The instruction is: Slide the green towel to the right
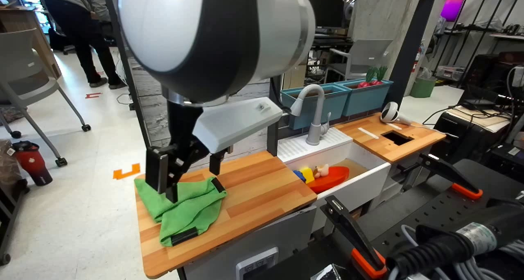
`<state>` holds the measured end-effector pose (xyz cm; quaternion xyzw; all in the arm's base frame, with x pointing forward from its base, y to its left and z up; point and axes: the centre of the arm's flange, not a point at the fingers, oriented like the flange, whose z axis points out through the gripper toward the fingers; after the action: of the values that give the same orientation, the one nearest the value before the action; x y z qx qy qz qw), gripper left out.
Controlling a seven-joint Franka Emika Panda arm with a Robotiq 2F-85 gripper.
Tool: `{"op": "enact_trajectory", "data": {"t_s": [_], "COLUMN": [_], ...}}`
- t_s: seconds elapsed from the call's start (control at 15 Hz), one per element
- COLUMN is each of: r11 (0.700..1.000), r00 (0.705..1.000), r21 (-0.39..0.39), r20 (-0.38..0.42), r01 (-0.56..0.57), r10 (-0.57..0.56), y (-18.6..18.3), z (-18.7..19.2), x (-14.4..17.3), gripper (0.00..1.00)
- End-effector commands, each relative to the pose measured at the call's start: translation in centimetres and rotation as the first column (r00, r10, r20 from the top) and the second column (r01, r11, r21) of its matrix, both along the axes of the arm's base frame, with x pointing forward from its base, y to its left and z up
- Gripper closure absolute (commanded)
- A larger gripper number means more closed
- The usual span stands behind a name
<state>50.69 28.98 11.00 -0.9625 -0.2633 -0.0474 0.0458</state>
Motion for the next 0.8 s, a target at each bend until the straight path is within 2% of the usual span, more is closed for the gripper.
{"op": "enact_trajectory", "data": {"t_s": [0.0,0.33,0.73], "r11": [1.000,0.997,0.997], "r00": [1.000,0.999,0.996], "r21": [0.025,0.060,0.029], "r20": [0.016,0.032,0.031], "r01": [-0.016,0.040,0.078], "r10": [0.016,-0.042,-0.079], "y": [2.9,3.9,3.7], "z": [-1.9,-4.8,-9.2], "x": [3.7,7.1,9.7], "gripper": [0.00,0.00,0.00]}}
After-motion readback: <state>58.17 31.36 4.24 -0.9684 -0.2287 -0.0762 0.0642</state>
